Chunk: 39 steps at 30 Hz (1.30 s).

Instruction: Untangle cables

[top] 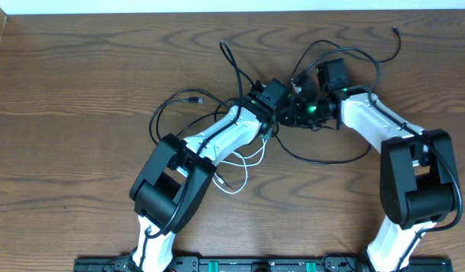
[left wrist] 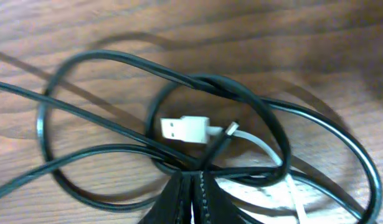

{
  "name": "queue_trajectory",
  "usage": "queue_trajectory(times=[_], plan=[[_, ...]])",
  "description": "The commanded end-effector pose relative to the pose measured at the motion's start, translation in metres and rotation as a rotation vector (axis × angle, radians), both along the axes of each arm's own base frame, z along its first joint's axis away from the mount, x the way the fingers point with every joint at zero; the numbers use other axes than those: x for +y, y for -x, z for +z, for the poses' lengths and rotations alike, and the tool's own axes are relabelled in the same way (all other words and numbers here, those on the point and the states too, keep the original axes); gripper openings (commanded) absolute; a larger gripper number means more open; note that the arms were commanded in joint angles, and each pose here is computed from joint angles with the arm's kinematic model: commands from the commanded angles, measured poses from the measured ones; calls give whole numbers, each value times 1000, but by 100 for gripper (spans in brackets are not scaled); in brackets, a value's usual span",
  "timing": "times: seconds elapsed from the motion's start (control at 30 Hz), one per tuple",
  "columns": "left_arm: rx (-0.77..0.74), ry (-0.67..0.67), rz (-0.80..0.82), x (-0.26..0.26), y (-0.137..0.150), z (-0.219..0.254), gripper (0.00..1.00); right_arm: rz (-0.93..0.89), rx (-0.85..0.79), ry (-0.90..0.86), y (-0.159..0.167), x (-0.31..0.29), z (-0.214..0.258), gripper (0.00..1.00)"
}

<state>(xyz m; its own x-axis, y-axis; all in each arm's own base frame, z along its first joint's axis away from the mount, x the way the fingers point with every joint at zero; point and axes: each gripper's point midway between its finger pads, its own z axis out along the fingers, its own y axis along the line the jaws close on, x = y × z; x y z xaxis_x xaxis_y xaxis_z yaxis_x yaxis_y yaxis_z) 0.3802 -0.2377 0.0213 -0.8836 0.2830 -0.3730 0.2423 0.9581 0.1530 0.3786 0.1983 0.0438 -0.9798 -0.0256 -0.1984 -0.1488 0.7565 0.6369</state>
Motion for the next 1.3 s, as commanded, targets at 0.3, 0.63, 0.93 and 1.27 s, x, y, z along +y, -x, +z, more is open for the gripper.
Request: queue_trajectory(times=[0.3, 0.63, 0.93, 1.27], plan=[[174, 423, 52, 22, -10, 44, 11, 82, 90, -25, 41, 63, 9, 40], [205, 477, 84, 32, -20, 31, 36, 70, -51, -13, 30, 61, 59, 72], [233, 473, 95, 30, -22, 7, 40, 150, -64, 131, 54, 78, 33, 49], [210, 484, 85, 27, -28, 9, 42, 33, -33, 455, 62, 56, -14, 24]])
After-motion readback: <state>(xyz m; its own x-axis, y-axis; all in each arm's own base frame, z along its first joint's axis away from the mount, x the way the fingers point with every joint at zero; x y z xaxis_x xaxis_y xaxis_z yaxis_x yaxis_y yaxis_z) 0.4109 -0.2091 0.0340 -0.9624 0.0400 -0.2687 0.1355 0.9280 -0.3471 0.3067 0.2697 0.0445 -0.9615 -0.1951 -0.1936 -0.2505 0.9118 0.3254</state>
